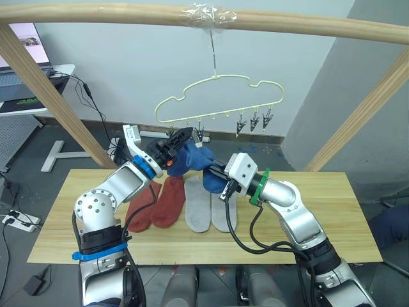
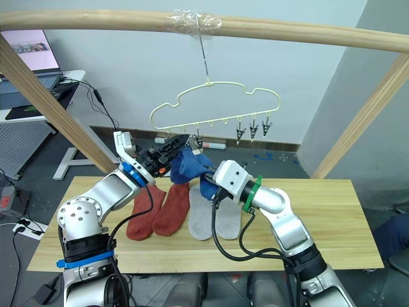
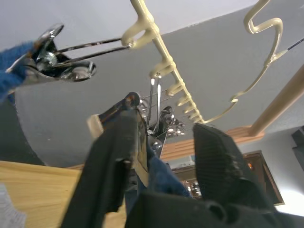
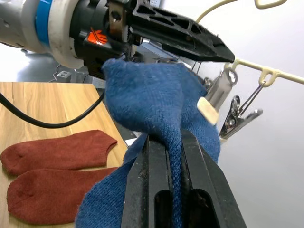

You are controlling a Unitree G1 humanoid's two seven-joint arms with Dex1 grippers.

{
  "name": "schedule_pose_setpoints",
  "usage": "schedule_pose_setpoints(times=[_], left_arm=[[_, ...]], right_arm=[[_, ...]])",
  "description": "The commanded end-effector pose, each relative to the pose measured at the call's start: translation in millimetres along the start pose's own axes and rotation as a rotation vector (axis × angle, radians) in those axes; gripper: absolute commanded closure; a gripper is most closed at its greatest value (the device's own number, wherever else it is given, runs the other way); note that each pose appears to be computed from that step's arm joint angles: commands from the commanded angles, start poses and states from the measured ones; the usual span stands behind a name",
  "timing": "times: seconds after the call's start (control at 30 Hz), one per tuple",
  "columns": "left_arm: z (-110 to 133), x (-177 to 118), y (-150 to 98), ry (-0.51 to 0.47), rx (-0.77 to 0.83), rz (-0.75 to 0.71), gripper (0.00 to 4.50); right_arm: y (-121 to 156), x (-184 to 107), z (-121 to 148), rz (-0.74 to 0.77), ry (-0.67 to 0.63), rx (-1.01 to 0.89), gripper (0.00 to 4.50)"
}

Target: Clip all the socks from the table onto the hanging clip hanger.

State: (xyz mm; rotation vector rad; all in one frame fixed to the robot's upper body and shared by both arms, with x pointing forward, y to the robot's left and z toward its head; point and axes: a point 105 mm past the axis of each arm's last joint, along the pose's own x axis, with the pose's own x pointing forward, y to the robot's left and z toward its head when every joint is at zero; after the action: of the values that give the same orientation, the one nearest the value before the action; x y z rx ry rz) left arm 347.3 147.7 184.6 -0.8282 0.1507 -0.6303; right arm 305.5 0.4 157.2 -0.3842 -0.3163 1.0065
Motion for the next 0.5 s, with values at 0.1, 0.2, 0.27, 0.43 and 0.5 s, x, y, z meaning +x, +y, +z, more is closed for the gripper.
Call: schedule_pose_setpoints(times=[0.1, 0.2, 0.27, 0.43, 0.5], left_arm=[[12.1, -14.6, -4.0, 0.005, 0.185, 0.021, 1.41], [12.8, -26.0, 0.3, 0.038, 0.294, 0.068, 1.41], [13.2, -31.4, 2.7, 0.053, 0.349, 0.088, 1.38], [18.1, -38.3, 5.9, 0.048, 0.402, 0.097, 1.38], [15.4, -38.3, 6.7, 0.059, 0.451, 0.108, 1.38]], right_arm=[[2.8, 10.4, 14.6, 0.008, -0.057, 0.105, 4.50], [7.5, 15.7, 10.5, 0.023, -0.040, 0.209, 4.50], [11.5, 19.0, 7.3, 0.037, -0.026, 0.276, 3.93], [24.8, 22.1, -3.3, 0.100, 0.048, 0.401, 2.39], [26.8, 17.8, -7.7, 0.109, 0.075, 0.408, 1.74]])
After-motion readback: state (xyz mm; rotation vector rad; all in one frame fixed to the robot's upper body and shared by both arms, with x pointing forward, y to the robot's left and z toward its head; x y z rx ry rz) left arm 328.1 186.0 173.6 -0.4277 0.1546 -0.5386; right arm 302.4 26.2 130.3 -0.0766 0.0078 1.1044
